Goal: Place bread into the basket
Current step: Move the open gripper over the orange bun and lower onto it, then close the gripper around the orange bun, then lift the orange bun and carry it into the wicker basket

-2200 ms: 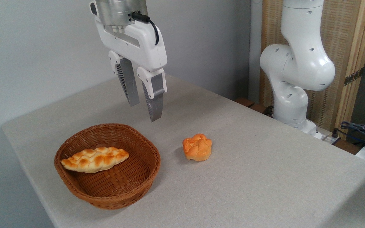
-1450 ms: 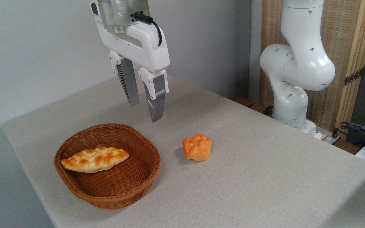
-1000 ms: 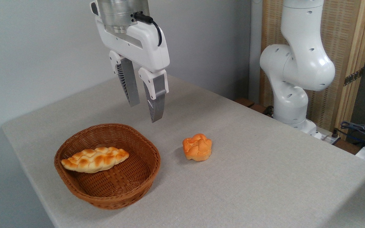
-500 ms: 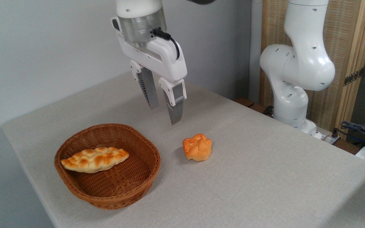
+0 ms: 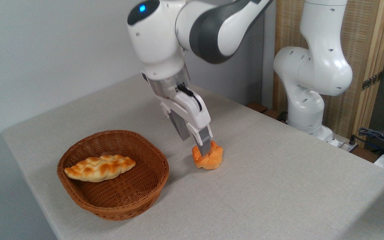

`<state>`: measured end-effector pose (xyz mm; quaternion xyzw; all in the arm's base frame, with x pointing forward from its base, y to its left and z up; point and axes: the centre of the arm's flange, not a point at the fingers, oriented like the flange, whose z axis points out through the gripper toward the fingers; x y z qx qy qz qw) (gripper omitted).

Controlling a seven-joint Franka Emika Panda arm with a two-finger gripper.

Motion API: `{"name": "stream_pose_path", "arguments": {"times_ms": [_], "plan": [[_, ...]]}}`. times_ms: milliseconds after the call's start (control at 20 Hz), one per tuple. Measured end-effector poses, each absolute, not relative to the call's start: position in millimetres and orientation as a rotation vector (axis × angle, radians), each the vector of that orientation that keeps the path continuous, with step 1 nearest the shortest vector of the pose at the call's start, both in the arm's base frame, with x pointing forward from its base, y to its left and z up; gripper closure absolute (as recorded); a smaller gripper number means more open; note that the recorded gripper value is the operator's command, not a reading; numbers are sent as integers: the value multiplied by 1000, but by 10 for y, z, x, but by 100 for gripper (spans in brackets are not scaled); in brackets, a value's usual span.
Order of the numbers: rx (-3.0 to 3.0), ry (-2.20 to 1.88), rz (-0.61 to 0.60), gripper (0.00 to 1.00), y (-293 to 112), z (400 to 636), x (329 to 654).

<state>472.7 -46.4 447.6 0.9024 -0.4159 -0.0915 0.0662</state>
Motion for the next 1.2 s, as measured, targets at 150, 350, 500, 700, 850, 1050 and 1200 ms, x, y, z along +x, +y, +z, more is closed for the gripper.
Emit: {"name": "stream_pose_path", "arguments": {"times_ms": [150, 350, 500, 700, 850, 1050, 1200], "plan": [[2712, -1247, -314, 3, -459, 4244, 4647], [2712, -1263, -307, 57, -491, 4058, 4594], [2694, -1299, -309, 61, -509, 4044, 4585], [2672, -1336, -307, 60, -501, 4038, 4582], [2662, -1353, -308, 58, -501, 4033, 4580], [2632, -1403, -304, 58, -500, 4029, 4578], [2624, -1415, -303, 58, -500, 4029, 4578]]}}
